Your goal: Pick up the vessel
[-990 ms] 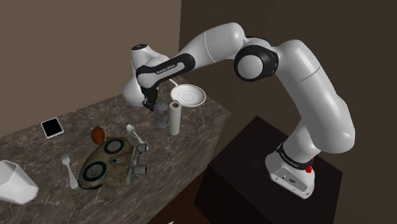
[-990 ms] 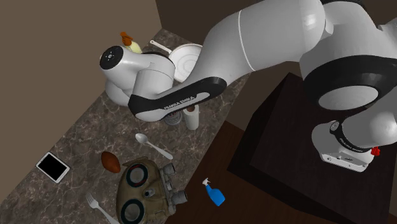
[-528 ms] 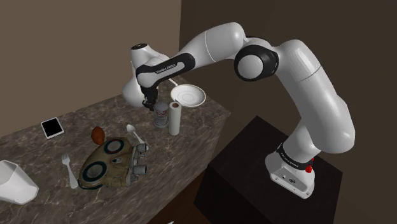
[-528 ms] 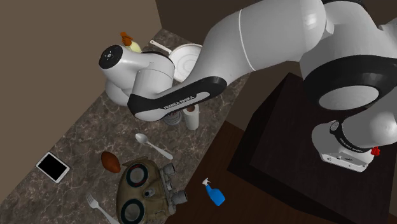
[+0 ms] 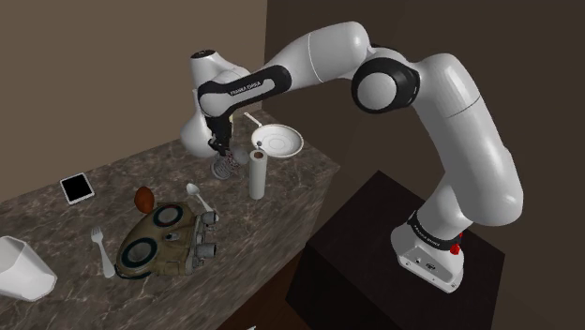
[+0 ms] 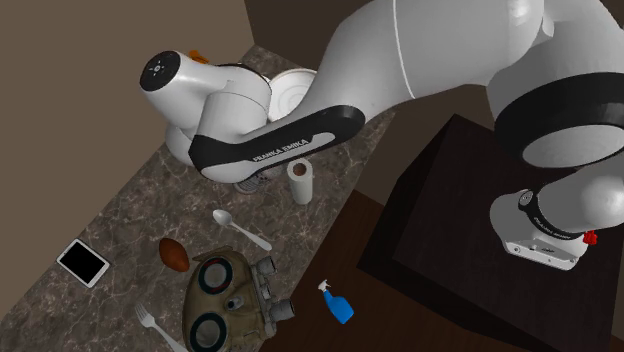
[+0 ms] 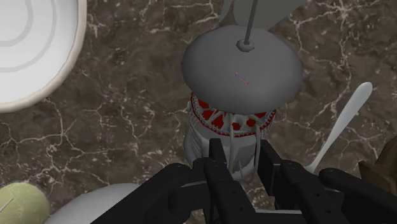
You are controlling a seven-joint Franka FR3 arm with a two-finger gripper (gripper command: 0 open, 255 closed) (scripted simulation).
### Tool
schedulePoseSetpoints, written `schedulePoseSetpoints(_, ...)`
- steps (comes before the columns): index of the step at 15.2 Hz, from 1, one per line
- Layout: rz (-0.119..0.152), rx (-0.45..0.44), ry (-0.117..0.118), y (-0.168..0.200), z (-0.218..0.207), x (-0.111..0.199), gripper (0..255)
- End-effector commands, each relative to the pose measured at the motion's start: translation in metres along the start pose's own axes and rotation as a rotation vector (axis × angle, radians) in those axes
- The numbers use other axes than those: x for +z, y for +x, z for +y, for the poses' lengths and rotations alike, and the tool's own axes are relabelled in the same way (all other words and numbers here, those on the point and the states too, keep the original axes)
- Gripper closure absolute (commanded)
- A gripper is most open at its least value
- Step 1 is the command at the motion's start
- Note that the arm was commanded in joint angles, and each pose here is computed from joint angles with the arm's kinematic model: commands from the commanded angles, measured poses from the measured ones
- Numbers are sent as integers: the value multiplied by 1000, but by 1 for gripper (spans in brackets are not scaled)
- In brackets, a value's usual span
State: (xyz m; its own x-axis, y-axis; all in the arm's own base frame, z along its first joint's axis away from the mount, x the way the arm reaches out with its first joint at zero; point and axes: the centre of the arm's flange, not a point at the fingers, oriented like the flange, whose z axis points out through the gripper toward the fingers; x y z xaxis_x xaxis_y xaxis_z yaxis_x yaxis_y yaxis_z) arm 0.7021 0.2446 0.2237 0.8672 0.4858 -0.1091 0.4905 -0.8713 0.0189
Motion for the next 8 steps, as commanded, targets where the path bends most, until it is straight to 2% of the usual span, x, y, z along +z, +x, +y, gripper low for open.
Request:
schedulePoseSetpoints(1, 0, 0, 0, -2, 0, -11, 255)
schedulePoseSetpoints(6, 0, 0, 0, -5, 1, -37, 255)
schedulePoseSetpoints(8, 0, 0, 0, -5, 1, -38, 255)
